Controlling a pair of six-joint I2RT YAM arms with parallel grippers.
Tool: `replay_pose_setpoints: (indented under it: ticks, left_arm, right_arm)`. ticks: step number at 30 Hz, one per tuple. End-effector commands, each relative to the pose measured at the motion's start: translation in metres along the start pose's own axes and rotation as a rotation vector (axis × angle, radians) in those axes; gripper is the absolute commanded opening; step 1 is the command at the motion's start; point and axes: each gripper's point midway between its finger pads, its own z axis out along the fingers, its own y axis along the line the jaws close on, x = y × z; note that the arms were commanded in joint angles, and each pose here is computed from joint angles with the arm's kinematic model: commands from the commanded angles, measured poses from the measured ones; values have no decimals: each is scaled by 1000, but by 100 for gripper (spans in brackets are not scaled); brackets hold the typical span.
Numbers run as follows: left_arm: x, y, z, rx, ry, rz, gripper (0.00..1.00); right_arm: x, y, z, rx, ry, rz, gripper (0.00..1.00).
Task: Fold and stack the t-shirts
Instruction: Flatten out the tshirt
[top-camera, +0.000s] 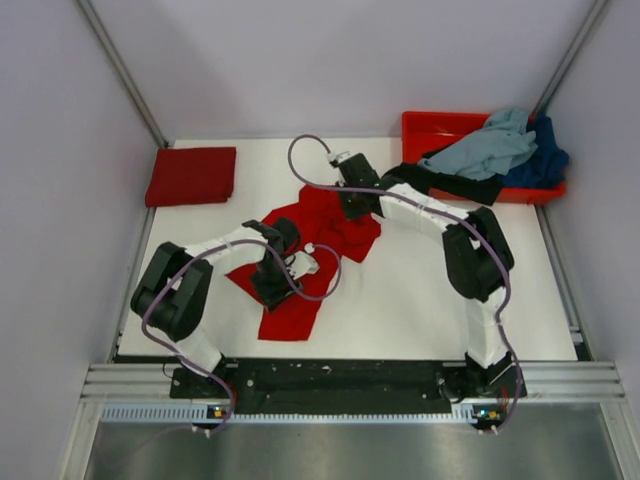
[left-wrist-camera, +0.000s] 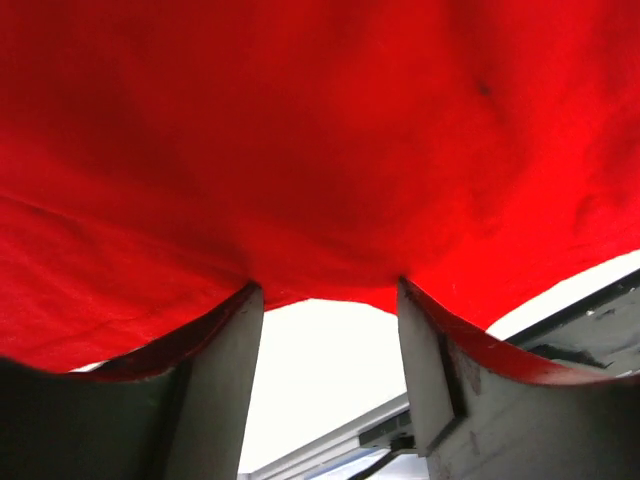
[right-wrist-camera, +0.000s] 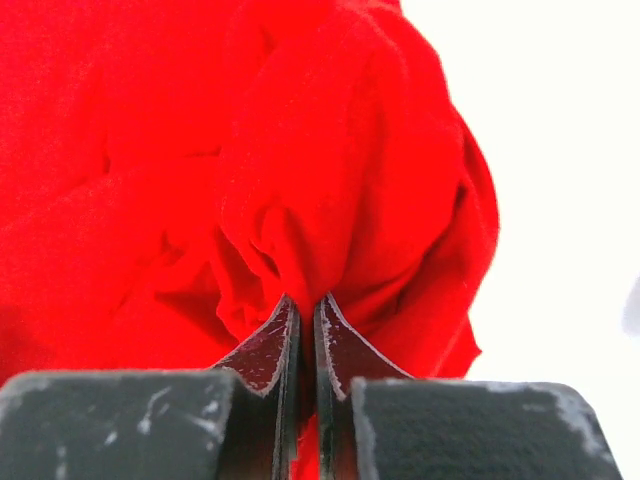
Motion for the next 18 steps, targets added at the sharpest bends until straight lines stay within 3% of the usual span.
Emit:
replay_pose_setpoints:
  ticks: [1,4,5,11,18]
  left_arm:
    - [-3,10,18,-25,33,-30,52]
    - [0,18,24,-56,62,-33,19]
    - [2,22,24,-76,68,-34,2]
    - [1,74,-16,-330,20,-66,0]
    - [-12,164,-151,-676,-255,-238,0]
  right_arm:
    - [-56,-20,-82,25,-195,53,0]
    - [-59,-32,-108,23,-234,87,0]
    - [-61,-37,-119,18,-251,103,0]
    - [-67,-67,-169,-5,-336,185,0]
    - [-88,-84,-248,-9,-515,170,0]
